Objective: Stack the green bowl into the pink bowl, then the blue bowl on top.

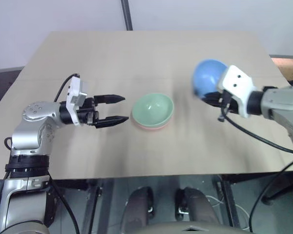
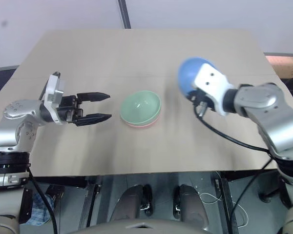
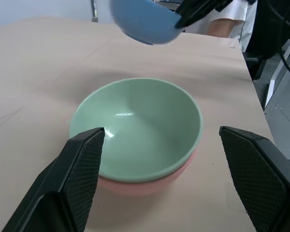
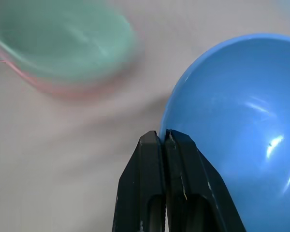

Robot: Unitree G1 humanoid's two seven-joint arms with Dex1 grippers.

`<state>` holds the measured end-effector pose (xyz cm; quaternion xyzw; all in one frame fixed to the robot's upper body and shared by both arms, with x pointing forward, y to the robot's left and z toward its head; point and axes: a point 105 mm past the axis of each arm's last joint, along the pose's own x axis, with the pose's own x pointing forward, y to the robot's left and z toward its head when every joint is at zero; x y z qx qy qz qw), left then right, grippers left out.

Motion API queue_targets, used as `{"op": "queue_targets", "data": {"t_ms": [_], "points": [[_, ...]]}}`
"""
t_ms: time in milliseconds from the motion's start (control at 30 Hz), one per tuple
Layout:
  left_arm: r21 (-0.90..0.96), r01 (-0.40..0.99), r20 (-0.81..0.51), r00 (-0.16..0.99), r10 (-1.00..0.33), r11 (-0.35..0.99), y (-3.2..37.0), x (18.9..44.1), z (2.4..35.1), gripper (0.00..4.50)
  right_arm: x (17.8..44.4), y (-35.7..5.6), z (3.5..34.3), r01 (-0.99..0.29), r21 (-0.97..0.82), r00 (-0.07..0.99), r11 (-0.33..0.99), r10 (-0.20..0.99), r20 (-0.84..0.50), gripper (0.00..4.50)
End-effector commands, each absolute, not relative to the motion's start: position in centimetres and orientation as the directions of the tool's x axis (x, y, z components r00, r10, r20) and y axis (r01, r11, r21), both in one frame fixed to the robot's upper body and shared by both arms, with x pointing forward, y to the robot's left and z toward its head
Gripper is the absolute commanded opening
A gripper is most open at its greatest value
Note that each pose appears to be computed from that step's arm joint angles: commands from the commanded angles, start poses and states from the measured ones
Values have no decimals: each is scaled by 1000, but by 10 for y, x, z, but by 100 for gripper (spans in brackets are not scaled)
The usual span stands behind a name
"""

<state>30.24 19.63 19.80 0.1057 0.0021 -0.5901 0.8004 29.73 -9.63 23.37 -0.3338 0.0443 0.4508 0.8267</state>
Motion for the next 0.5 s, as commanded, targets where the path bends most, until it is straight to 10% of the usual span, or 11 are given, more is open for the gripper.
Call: {"op": "queue_targets", "data": {"t_ms": [33,500], "points": [[202,942,-129,298,-946,269,197,304,208,403,282,-55,254,-774,-606,447,183,836,-319,2],[200,936,-136,320,-937,291,204,298,209,403,283,34,245,-725,-684,200,-77,927,-316,2]]}}
